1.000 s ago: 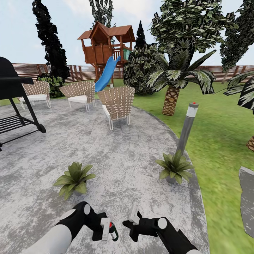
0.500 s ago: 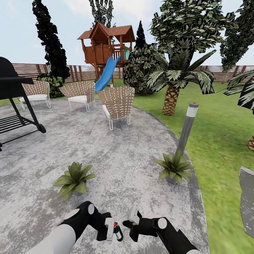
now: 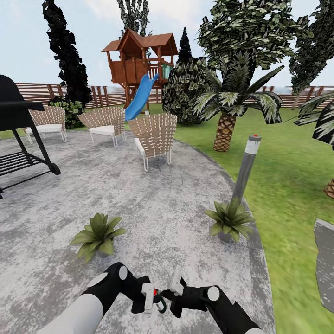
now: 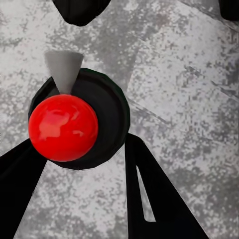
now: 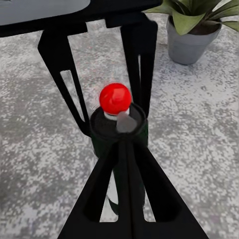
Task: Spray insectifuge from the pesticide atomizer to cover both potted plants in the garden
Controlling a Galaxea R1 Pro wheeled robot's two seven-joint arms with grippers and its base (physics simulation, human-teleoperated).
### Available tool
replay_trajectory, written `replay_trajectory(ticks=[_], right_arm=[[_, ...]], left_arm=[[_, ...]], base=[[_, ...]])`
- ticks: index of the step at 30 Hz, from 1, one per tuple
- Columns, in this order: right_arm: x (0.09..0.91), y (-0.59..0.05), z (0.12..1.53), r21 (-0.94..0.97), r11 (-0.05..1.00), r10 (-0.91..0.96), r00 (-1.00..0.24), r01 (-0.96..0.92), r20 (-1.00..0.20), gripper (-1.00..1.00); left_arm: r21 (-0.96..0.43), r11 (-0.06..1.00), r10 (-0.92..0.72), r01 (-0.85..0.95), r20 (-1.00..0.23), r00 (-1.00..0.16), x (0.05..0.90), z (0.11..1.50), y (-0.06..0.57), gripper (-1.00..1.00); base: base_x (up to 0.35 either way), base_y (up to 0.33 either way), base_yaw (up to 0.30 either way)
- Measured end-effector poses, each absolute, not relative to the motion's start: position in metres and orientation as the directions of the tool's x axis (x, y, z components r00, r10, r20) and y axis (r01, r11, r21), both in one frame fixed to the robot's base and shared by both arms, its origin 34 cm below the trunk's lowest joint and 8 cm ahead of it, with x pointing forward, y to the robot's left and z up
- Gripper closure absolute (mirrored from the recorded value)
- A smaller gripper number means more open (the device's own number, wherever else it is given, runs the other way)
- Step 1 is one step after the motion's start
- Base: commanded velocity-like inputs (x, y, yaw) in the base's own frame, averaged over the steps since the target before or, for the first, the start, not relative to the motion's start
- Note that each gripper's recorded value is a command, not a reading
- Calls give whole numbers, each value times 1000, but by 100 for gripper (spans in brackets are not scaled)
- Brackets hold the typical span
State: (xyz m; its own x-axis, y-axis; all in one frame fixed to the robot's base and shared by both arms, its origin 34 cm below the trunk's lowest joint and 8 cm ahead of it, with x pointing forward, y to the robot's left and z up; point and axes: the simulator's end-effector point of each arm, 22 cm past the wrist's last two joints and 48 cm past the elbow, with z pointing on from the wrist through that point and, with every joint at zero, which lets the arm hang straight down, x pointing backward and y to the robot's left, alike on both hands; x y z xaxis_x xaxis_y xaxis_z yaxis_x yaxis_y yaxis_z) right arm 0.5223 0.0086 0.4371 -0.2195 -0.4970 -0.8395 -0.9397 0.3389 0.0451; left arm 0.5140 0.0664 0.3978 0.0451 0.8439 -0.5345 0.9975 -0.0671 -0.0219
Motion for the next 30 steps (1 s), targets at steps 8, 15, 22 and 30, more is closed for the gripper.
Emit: replay_trajectory(ticks=[8, 15, 22, 30], right_arm=[[522, 9, 437, 45, 339, -497, -220, -940, -840, 100], [522, 9, 437, 45, 339, -497, -220, -940, -840, 100], [522, 9, 437, 45, 339, -497, -220, -940, -840, 100], [522, 9, 437, 45, 339, -497, -220, -940, -840, 100]], left_arm=[[-19, -77, 834, 997, -549, 54, 512, 400, 56, 100], [-19, -79, 832, 997, -551, 56, 512, 401, 54, 100], [-18, -84, 827, 996, -559, 59, 511, 402, 48, 100], [-21, -80, 834, 997, -549, 55, 511, 400, 53, 100]], base=[[0, 0, 0], [0, 0, 0], [0, 0, 0], [0, 0, 0]])
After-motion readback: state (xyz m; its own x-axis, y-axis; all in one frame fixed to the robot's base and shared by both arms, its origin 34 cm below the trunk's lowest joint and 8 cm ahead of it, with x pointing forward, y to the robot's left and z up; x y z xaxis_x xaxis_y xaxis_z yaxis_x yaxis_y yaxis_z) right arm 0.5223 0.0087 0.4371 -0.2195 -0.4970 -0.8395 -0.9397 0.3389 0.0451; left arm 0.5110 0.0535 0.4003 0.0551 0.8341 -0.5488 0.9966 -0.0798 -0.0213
